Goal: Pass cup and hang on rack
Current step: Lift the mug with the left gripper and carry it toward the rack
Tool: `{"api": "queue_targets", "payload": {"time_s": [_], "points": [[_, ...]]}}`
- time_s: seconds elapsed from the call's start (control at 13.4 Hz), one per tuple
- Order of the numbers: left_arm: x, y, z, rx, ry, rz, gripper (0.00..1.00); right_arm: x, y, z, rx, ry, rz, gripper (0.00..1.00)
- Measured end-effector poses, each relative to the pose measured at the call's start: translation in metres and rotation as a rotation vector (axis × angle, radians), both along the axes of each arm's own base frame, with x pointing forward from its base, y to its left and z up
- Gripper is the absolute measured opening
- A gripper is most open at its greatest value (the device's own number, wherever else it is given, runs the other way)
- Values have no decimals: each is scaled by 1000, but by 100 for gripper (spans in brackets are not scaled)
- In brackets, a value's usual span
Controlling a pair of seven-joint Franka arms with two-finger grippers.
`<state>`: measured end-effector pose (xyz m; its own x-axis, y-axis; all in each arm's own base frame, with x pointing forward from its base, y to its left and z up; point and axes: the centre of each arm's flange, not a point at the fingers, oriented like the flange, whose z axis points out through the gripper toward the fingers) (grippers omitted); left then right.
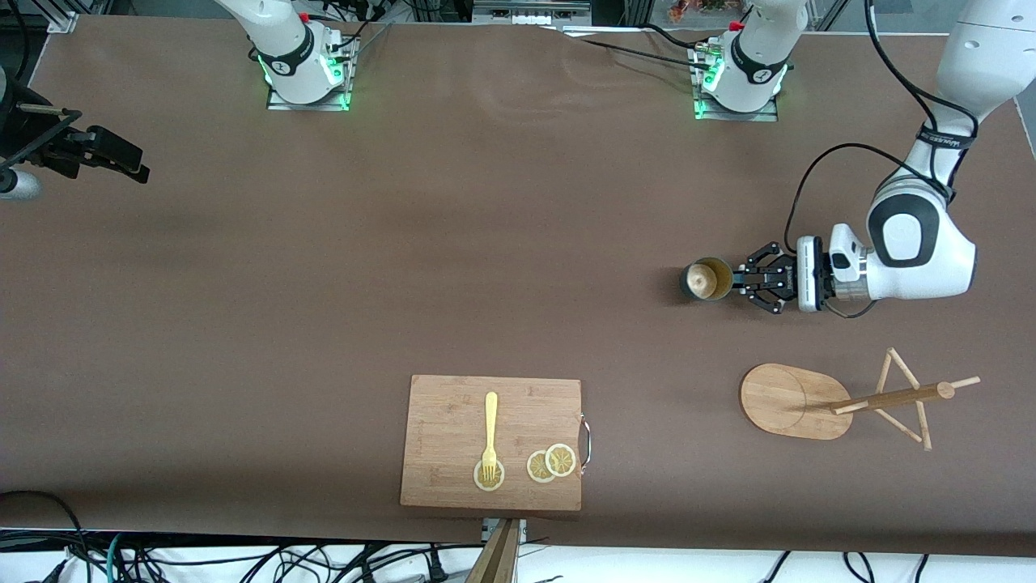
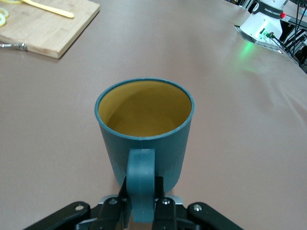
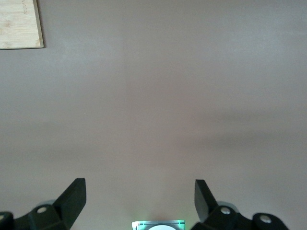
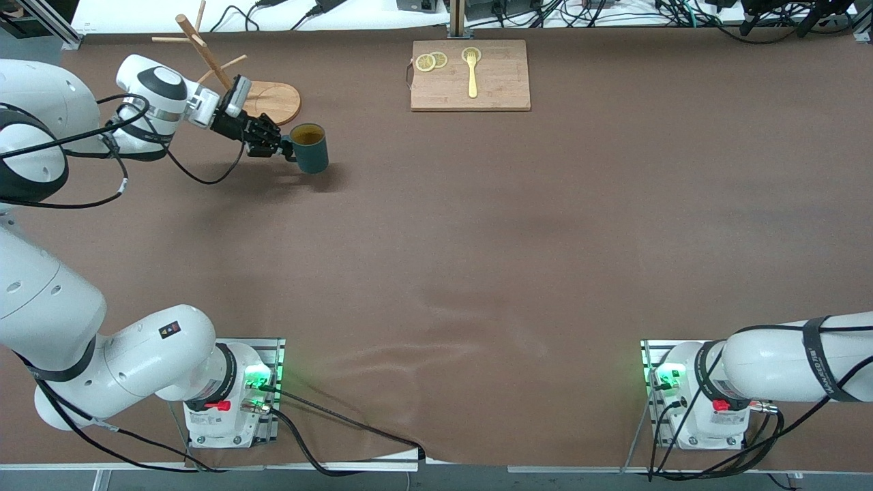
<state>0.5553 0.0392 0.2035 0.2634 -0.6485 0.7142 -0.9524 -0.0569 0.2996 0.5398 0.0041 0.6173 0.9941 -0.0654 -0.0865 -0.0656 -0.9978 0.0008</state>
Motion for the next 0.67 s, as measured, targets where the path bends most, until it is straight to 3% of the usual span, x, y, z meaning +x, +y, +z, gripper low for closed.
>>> {"api": "queue_targets", "payload": {"time_s": [0.37, 0.67], "points": [[-5, 51, 8, 22, 101, 59, 21, 0, 0, 0, 0, 0, 0, 100], [8, 87, 45, 95, 234, 109, 21, 0, 0, 0, 0, 0, -1, 100]]}}
